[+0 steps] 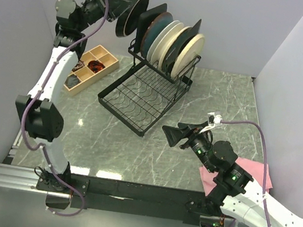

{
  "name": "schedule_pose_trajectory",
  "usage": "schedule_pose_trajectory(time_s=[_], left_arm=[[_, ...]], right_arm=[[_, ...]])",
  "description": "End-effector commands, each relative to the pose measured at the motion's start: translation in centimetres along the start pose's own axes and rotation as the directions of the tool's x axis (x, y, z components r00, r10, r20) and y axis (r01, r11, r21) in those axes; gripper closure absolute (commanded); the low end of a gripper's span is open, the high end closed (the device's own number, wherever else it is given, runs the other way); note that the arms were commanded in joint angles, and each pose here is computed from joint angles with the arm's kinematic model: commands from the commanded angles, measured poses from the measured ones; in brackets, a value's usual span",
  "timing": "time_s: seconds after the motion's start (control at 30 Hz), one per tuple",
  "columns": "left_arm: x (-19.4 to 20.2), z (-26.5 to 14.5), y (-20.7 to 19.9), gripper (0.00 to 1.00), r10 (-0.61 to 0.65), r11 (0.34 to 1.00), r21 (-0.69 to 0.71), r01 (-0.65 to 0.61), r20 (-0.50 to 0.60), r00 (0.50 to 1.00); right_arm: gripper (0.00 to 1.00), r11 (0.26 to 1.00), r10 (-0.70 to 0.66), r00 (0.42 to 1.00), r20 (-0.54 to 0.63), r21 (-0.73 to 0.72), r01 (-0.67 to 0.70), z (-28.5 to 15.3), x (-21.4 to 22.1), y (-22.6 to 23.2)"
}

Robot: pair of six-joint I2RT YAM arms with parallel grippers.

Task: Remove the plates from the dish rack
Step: Unload the plate from the dish rack, then place the plate at the center of the board.

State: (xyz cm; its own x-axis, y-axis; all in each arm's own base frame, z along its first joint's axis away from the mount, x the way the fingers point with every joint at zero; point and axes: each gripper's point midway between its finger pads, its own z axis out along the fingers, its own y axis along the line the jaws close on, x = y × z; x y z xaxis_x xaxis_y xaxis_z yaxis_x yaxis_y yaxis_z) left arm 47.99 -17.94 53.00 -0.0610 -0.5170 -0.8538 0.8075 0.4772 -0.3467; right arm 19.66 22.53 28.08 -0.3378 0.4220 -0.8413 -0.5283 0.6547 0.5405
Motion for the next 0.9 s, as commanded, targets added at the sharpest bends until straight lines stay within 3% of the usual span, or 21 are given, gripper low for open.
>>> schedule_pose_trajectory(time_s=[0.0,0.23,0.37,0.47,0.53,0.57,0.6,0.67,0.7,0.77,0.87], left_arm=[[-8.5,-2.4,-6.3,0.99,0.289,0.957,-0.064,-0.281,0.190,0.938],[-8.4,-4.5,-6.3,0.99,0.348,0.934,-0.151,-0.325,0.164,0.923],[-8.8,-7.2,-5.1,0.99,0.383,0.888,-0.332,-0.317,0.156,0.910],[-6.6,-10.0,-3.9,0.99,0.386,0.832,-0.458,-0.314,0.072,0.919],[-5.9,-12.1,-3.2,0.99,0.391,0.767,-0.566,-0.304,0.036,0.920],[-3.7,-13.5,-1.9,0.99,0.343,0.730,-0.618,-0.291,-0.038,0.939],[-3.6,-15.1,-0.8,0.99,0.353,0.650,-0.702,-0.291,-0.060,0.934],[-2.5,-17.0,-1.4,0.99,0.348,0.580,-0.757,-0.300,-0.103,0.932],[-1.0,-19.4,0.1,0.99,0.324,0.470,-0.827,-0.307,-0.162,0.932],[1.3,-21.3,-0.2,0.99,0.288,0.419,-0.851,-0.318,-0.208,0.935],[5.4,-25.7,1.2,0.99,0.201,0.276,-0.900,-0.336,-0.288,0.936]], right_arm=[[0.07,0.998,0.031,0.998,0.059,-0.055,-0.028,-0.3,-2.4,1.9],[0.07,0.997,0.038,0.998,0.053,-0.068,-0.034,-0.3,-2.4,2.2],[0.07,0.997,0.038,0.998,0.051,-0.064,-0.035,-0.3,-2.3,2.1],[0.07,0.998,0.037,0.998,0.051,-0.053,-0.034,-0.3,-2.3,2.0],[0.07,0.998,0.040,0.998,0.050,-0.051,-0.037,-0.4,-2.3,1.9],[0.07,0.998,0.042,0.998,0.051,-0.054,-0.039,-0.4,-2.4,2.0],[0.07,0.998,0.042,0.998,0.052,-0.057,-0.040,-0.4,-2.4,2.0],[0.07,0.998,0.045,0.997,0.056,-0.056,-0.042,-0.4,-2.5,2.0],[0.07,0.998,0.043,0.998,0.055,-0.055,-0.040,-0.4,-2.4,2.0],[0.07,0.998,0.042,0.998,0.054,-0.051,-0.039,-0.3,-2.4,1.9],[0.07,0.998,0.042,0.998,0.043,-0.047,-0.040,-0.1,-2.2,1.9]])
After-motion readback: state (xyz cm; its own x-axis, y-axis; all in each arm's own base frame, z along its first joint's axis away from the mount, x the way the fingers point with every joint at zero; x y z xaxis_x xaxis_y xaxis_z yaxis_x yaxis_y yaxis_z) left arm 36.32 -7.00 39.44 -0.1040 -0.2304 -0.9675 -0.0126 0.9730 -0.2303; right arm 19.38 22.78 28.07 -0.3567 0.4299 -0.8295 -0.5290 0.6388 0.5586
